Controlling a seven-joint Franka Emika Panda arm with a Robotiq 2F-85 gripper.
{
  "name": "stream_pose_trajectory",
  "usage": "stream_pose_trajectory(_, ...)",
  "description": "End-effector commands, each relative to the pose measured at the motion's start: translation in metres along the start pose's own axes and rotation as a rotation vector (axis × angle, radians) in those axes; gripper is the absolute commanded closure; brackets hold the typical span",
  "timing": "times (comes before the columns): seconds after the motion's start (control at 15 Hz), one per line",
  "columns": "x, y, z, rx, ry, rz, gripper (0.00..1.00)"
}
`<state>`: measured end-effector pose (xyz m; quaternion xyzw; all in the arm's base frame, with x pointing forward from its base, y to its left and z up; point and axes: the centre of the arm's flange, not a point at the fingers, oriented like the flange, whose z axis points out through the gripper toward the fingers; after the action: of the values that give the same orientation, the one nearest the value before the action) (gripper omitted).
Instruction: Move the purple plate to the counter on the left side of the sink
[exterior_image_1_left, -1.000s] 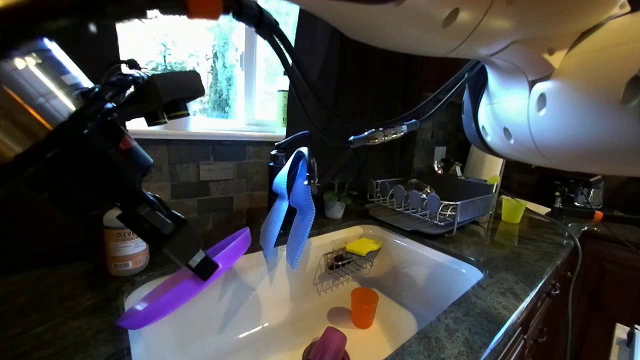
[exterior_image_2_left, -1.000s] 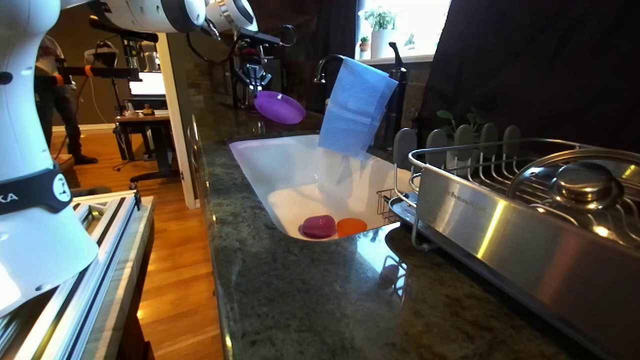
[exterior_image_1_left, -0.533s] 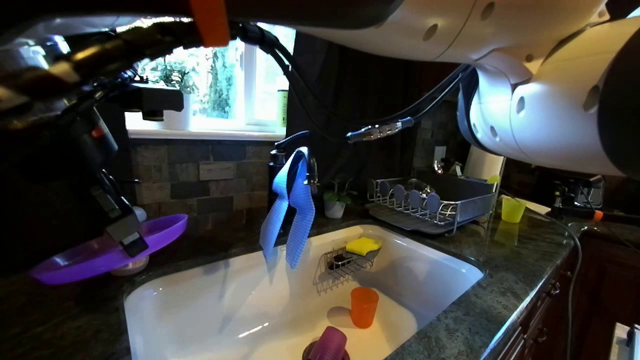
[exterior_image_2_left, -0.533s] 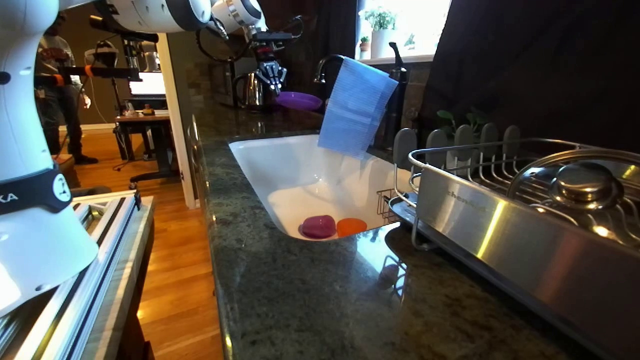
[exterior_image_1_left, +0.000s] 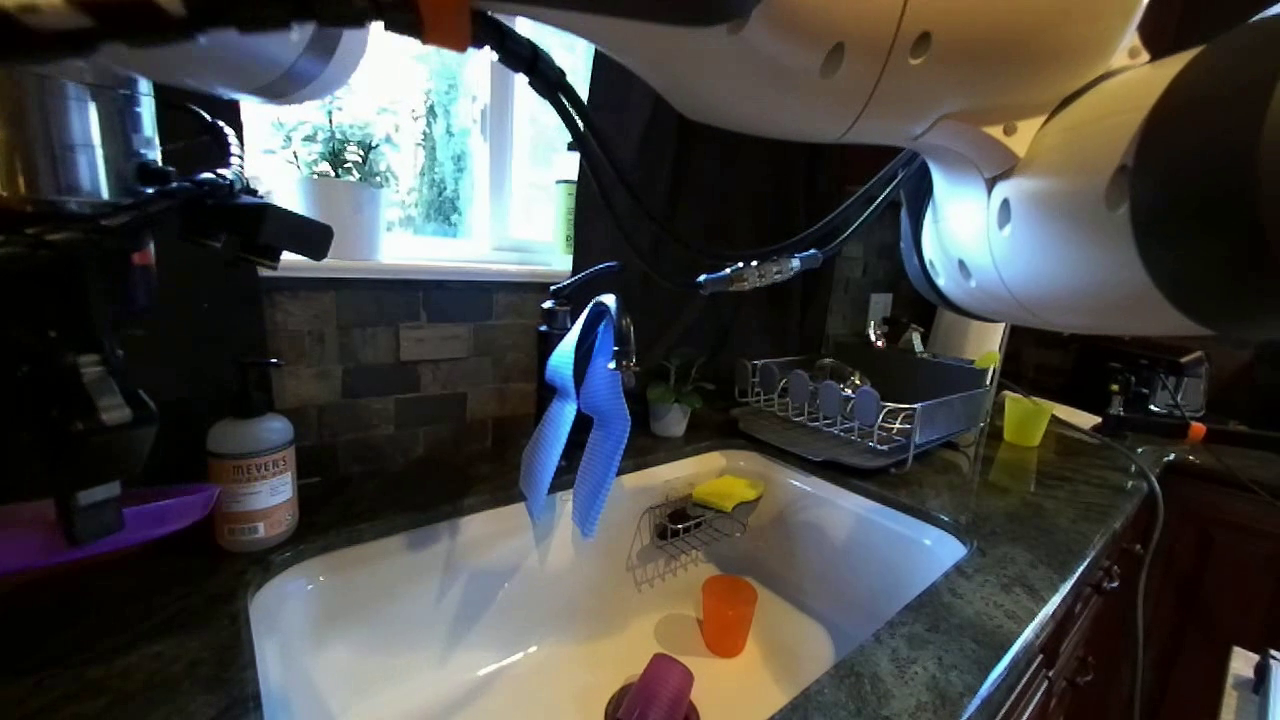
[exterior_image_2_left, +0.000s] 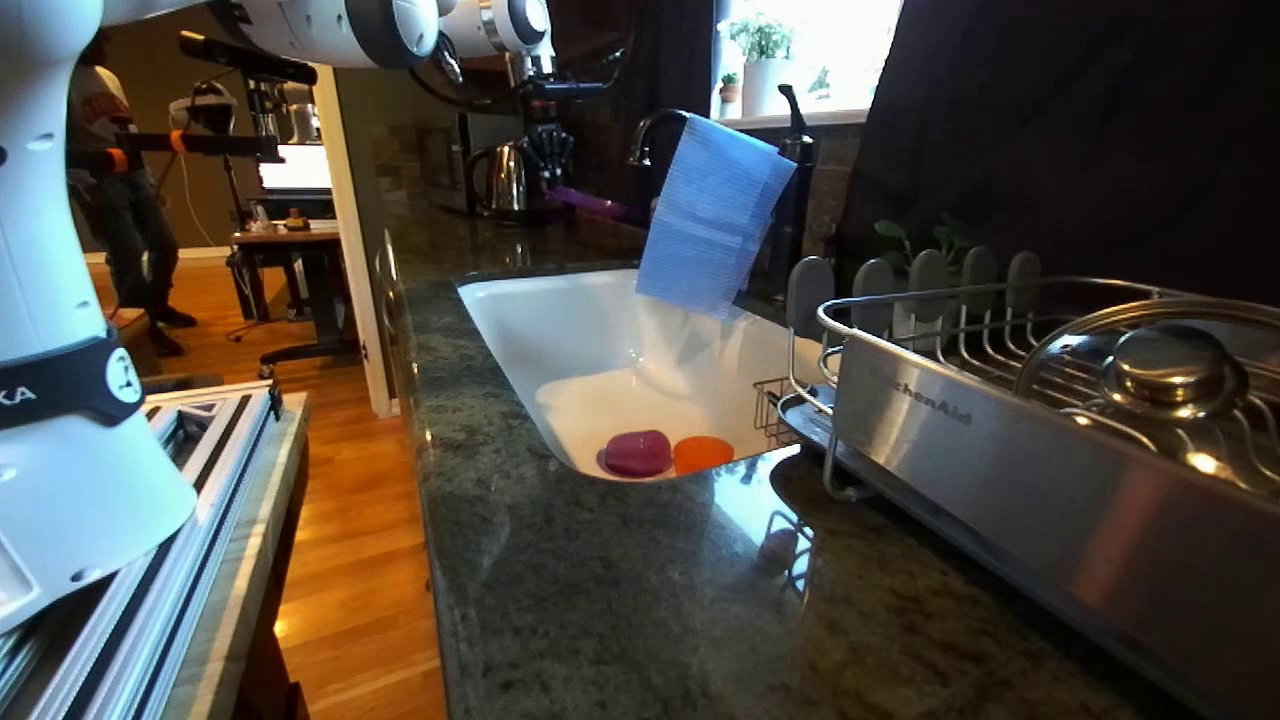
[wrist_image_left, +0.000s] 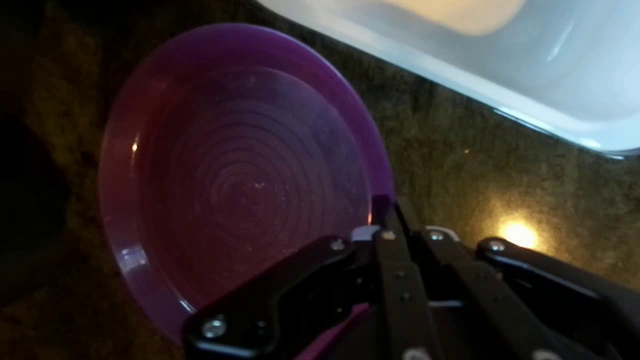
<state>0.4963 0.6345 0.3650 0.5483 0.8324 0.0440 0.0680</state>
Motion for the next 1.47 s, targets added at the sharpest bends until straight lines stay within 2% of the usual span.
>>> stream_pose_trajectory(0.0,0.001,-0.021,0.008,0.097,0.098,0.012,0.99)
stream_pose_trajectory(0.27,-0.001,-0.028,0.022,0.175,0.115,0.063,0.99)
stream_pose_trajectory(0.6,-0.006,-0.032,0.046,0.260,0.043,0.170,0.99)
stream_pose_trajectory(0.8,-0.004,-0.029,0.067,0.325,0.039,0.091,0.99)
stream_pose_trajectory(0.87,-0.002,-0.029,0.073,0.342,0.046,0.042,0.74)
stream_pose_trajectory(0.93,-0.001,-0.028,0.078,0.355,0.057,-0.008,0.71)
stream_pose_trajectory(1.2,0.003,-0.034,0.081,0.391,0.096,-0.202,0.42)
stream_pose_trajectory(1.33,0.003,-0.043,0.062,0.378,0.059,-0.241,0.26)
stream_pose_trajectory(1.4,0.001,-0.050,0.048,0.366,0.021,-0.215,0.19)
